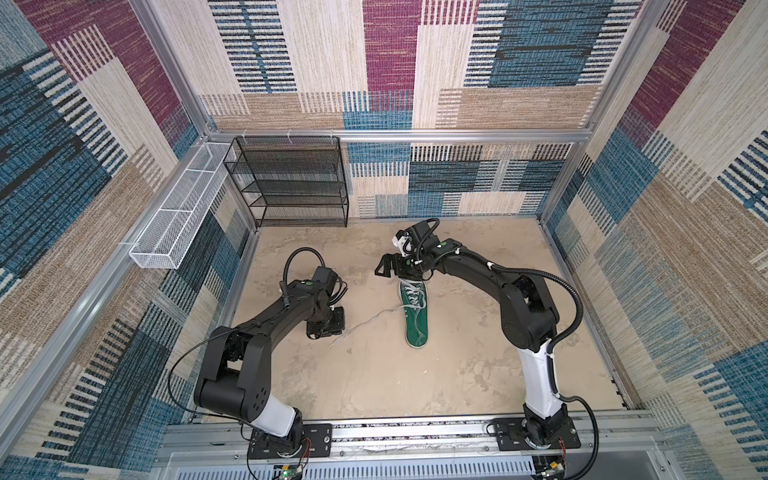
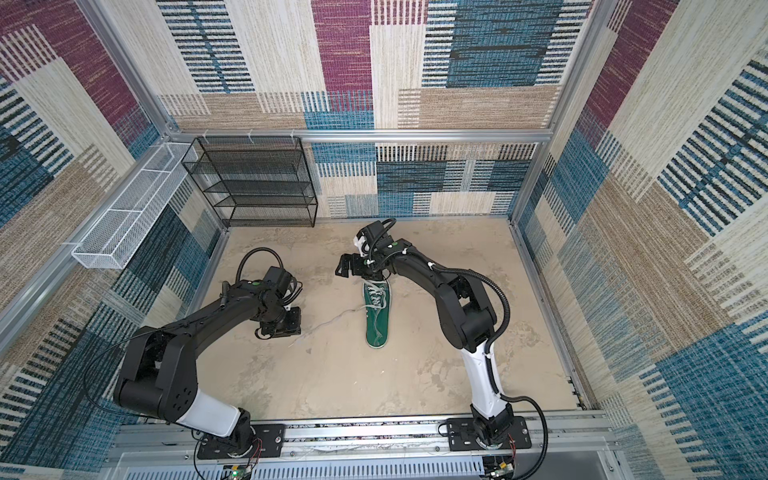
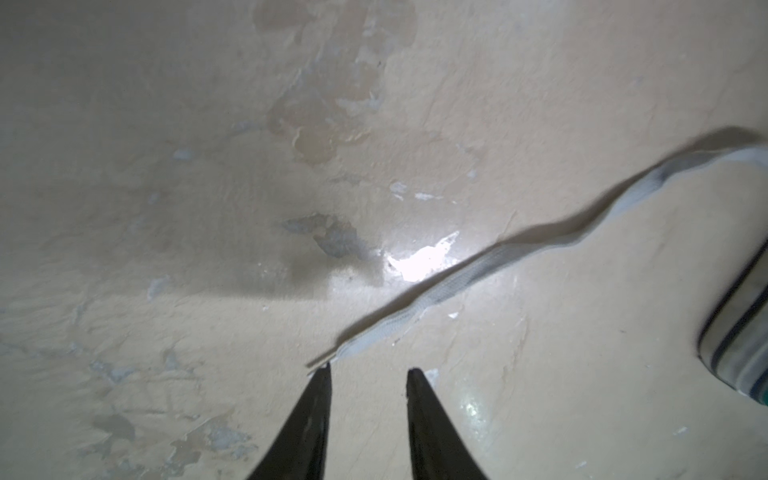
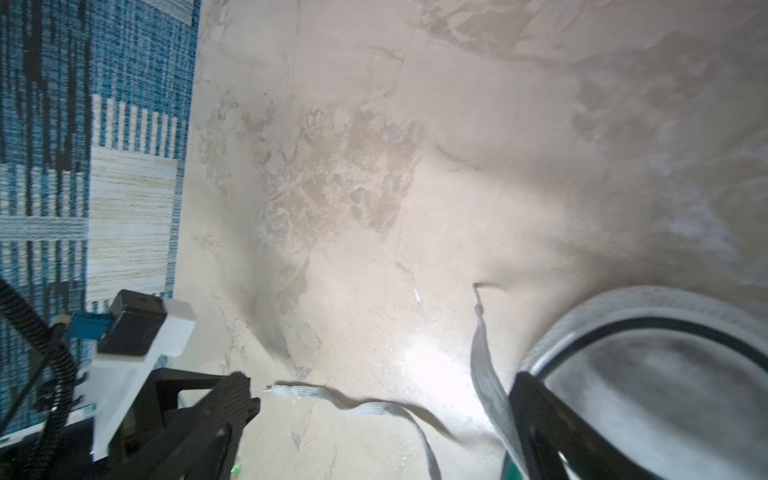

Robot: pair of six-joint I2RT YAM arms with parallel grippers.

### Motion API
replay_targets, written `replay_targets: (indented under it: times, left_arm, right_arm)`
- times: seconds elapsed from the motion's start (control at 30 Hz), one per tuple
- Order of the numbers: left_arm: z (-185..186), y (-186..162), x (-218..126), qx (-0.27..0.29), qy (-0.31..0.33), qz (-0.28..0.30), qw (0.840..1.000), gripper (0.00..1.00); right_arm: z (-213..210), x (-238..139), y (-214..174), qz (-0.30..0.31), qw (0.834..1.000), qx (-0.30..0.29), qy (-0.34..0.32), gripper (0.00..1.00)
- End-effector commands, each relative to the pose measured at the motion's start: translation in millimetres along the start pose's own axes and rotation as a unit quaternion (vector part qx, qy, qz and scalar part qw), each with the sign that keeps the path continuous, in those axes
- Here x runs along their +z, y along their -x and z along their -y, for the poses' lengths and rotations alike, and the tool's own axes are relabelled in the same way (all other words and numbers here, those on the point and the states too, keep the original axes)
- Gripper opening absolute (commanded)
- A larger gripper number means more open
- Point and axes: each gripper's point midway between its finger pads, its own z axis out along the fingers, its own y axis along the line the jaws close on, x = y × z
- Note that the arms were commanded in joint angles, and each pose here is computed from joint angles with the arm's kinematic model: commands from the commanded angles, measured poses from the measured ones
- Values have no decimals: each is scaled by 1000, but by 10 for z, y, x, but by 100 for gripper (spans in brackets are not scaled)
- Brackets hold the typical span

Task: Tie the shoes

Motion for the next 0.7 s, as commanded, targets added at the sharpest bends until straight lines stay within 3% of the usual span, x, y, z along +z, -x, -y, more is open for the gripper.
replay_targets:
  times: [0.0, 0.13, 0.47, 0.67]
  left_arm:
    - [-46, -30, -50, -7, 6, 2, 1000, 35]
    - [-77, -82, -79, -12, 3, 5, 1000, 35]
    - [-71, -146, -105, -21, -14, 8, 1000, 35]
    - [304, -7, -215, -49, -95, 24, 994, 32]
  right_arm:
    - [-373, -12, -16, -12, 995, -15, 100, 100]
    - [-583, -31, 72, -6, 988, -3, 157, 100]
    - [-532, 114, 358, 11, 993, -5, 118, 99]
    - [-356, -202, 513, 59, 995, 5, 82, 98]
